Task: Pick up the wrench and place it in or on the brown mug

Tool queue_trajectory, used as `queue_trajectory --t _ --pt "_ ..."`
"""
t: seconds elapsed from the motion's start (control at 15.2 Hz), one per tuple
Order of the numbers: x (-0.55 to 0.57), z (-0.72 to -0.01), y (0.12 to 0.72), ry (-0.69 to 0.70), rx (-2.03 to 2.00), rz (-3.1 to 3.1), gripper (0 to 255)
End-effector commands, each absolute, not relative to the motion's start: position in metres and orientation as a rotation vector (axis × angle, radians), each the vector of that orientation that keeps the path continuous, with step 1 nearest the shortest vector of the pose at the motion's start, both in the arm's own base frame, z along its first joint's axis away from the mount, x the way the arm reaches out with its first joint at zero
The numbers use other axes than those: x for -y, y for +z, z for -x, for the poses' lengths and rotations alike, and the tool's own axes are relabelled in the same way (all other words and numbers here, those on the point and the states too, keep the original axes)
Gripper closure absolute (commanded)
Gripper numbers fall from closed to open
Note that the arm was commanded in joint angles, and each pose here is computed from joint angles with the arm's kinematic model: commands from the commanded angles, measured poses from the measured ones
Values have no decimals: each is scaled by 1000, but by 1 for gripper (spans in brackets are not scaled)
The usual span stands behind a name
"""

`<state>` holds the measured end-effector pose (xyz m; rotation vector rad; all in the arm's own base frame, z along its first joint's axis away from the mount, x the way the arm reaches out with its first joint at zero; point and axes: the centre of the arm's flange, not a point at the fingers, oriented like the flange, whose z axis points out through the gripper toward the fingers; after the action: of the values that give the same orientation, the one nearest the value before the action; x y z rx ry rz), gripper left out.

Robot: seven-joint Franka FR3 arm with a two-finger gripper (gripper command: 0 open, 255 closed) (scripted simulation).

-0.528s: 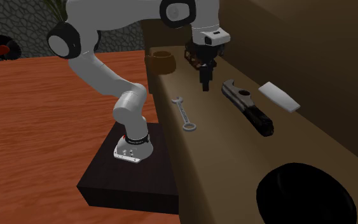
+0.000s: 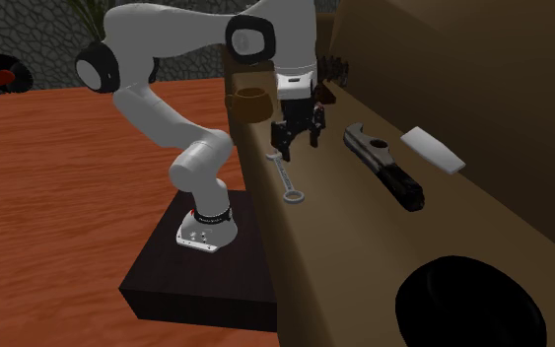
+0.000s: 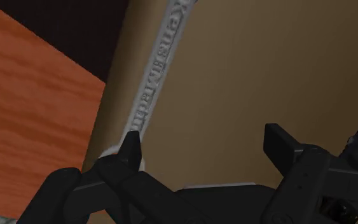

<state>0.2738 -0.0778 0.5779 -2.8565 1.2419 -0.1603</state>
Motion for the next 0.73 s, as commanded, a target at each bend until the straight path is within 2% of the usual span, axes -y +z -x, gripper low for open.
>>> queue_trajectory --t 0.0,0.13,0.66 --pt "81 -253 564 -136 -1546 2698 0" --pt "82 -232 551 -110 -1812 2520 0" --pt "82 -235 511 -109 -1813 2519 0"
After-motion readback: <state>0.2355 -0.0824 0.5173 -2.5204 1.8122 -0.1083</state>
